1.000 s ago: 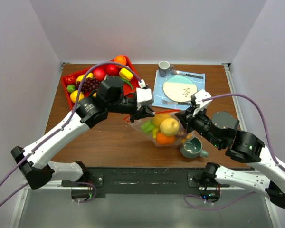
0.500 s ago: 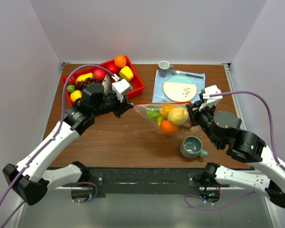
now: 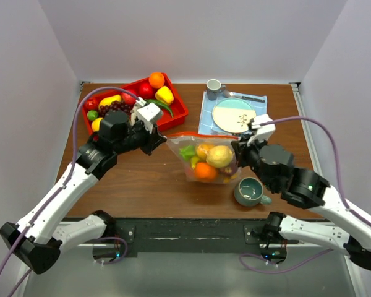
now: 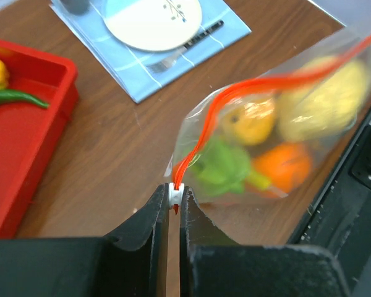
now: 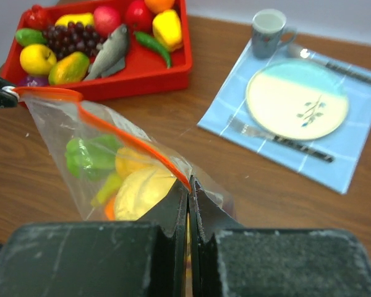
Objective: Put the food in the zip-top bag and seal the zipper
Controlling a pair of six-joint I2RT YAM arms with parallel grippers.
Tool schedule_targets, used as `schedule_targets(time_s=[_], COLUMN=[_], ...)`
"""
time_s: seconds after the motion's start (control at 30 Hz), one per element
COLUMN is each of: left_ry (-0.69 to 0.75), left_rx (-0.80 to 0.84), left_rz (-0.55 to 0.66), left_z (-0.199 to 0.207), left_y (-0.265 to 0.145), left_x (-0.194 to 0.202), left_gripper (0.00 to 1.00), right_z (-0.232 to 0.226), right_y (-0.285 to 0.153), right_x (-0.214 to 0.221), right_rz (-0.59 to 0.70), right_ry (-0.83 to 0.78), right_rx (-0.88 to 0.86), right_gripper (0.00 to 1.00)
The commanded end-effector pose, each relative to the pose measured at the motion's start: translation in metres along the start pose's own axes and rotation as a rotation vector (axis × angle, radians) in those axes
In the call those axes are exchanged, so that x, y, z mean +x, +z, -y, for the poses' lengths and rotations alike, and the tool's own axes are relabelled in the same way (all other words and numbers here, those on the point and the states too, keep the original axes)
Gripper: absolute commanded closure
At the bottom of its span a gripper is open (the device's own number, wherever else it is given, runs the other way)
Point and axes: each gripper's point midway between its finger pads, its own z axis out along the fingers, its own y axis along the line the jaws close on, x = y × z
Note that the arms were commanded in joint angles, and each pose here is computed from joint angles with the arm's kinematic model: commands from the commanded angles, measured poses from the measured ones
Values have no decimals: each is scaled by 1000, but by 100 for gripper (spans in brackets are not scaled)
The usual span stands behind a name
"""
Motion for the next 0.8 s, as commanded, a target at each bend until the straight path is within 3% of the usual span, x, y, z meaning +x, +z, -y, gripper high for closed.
schedule_targets(time_s=[0.0,0.13,0.17,0.2,0.23,0.27,0.33,0.37,0.43,0.6,0.77], left_ry=[-71,-129,-144,-157,-169,-191,-207,-227,-242,-318,-403], left_rx=[143,170,169,160,145,77,-44,-94,-221,-348,-439], left_rz=[-57,-100,-98,-100,-109,-99,-101,-80,-67,45,60], left_z=[22,21,21,19,15,3,-19,-28,-51,-73,-83], left_y=[12,34,37,41,49,53,60,61,61,48,36], left_x=[11,23,20,20,21,14,12,3,-2,-34,-27], left_gripper=[100,100,100,93,81,54,30,3,0,0,0], right_z=[-43,-36,-32,-30,-21,-17,-11,-10,-7,9,20], right_y=[43,74,80,87,92,95,97,96,93,79,60], right_x=[79,103,105,110,107,104,94,89,73,36,13], right_rz=[-210,-306,-324,-356,-374,-374,-362,-355,-333,-255,-189], right_ry=[73,104,127,148,185,190,183,182,177,175,203], right_rx=[-52,0,3,-1,10,26,58,63,73,127,132], right_gripper=[100,100,92,83,74,54,36,16,2,1,2])
